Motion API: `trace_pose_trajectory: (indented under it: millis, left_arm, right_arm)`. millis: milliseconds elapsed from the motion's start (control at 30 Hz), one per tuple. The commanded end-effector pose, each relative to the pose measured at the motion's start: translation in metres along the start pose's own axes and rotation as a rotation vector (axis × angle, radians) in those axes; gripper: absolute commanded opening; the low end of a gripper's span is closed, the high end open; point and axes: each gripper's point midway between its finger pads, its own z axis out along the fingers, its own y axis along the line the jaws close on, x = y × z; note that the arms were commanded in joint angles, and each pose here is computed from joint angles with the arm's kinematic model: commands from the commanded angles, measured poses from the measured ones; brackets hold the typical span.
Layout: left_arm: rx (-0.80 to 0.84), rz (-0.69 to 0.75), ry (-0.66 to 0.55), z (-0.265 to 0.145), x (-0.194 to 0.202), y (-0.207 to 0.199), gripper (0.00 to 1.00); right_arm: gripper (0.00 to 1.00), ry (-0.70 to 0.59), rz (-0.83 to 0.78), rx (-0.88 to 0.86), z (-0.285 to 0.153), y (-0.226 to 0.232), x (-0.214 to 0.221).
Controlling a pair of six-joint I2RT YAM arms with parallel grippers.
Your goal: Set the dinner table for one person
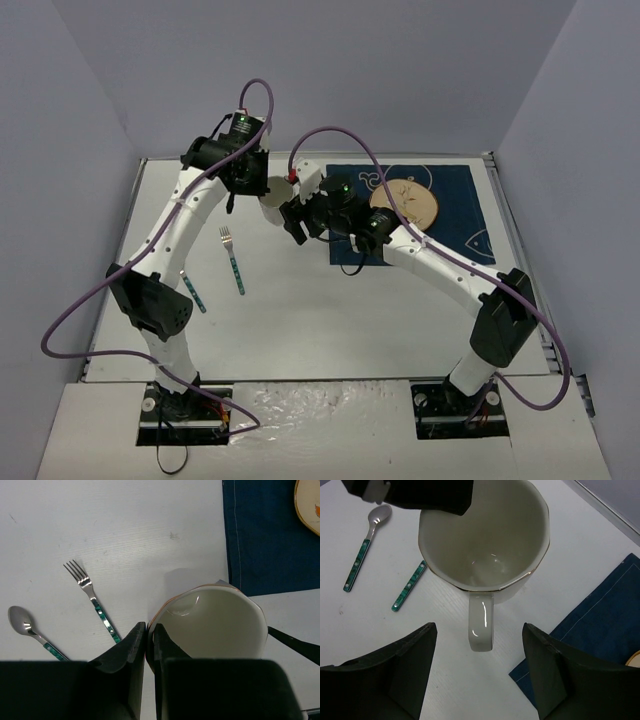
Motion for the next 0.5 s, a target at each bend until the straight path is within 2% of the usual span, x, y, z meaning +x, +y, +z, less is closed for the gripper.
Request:
trace_pose_trajectory:
  millis: [0,267,467]
  left_arm:
    - [0.067,-0.044,-0.162,-0.037,-0.038,-0.018,0.0]
    - [0.087,-0.021,-0.148,-0.036,-0.037,-0.029,0.0]
    - [0.099,-0.01,-0.147,-0.042,-0.036,-0.032,0.0]
  right_arm:
    - [0.61,-0.15,-0.034,0.039,-0.002,-0.007,-0.051]
    - [0.5,-0.142,-0.046,0.047,0.001,-0.009,-0.047]
    - [0.38,-0.14,-0.054,0.061,0.001,-0.012,-0.046]
